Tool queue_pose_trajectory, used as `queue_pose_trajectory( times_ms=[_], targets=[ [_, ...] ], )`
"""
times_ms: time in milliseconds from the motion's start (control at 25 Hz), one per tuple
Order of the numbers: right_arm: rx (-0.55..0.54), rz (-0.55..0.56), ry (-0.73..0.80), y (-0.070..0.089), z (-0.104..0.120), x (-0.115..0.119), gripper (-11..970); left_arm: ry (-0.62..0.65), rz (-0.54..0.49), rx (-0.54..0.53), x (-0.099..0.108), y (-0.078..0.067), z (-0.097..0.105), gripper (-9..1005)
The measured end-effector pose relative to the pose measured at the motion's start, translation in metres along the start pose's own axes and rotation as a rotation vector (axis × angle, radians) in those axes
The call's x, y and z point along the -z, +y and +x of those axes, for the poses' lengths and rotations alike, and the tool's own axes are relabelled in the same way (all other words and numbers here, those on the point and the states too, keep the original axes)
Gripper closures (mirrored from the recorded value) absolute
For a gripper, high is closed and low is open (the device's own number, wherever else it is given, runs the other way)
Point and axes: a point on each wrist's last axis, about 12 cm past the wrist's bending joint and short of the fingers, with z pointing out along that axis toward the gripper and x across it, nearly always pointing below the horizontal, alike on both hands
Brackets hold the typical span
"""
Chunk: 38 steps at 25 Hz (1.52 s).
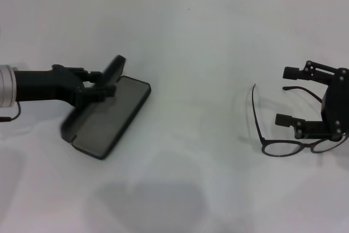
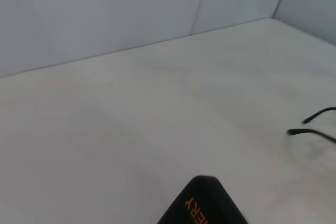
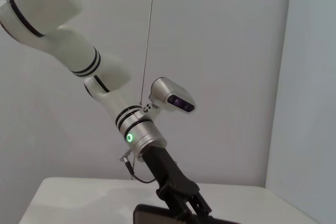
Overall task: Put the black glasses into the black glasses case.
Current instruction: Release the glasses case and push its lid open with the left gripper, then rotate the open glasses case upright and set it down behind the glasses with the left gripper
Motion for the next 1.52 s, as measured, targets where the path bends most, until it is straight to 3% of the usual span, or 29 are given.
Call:
queue_pose_trajectory(
  times_ms=[240, 440, 560, 880, 1080, 1240, 1520],
  targets=[
    [0.002, -0.012, 0.005, 0.002, 0.002, -0.001, 149, 0.041, -0.069, 0.003, -0.003, 0.008, 0.002, 383],
    [-0.009, -0.074, 0.016, 0.012, 0.005, -0.007, 152, 0.011, -0.069, -0.035, -0.006, 0.010, -0.011, 548],
    [-0.019, -0.108, 0.018, 0.019, 0.007, -0.012, 154, 0.002, -0.061, -0.075, -0.010, 0.011, -0.023, 790],
    [-0.004, -0.151, -0.027, 0.037, 0.011, -0.020, 158, -0.012, 0.000, -0.246, -0.031, 0.006, -0.059, 813],
    [-0.007, -0.197, -0.017, 0.046, 0.015, -0.026, 161, -0.071, 0.052, -0.515, -0.062, -0.006, -0.087, 814],
    [-0.009, -0.210, -0.020, 0.053, 0.019, -0.028, 163, -0.131, 0.123, -0.719, -0.090, -0.024, -0.108, 815],
    [-0.025, -0.195, -0.037, 0.063, 0.026, -0.026, 166, -0.174, 0.138, -0.937, -0.118, -0.040, -0.114, 816]
  ],
)
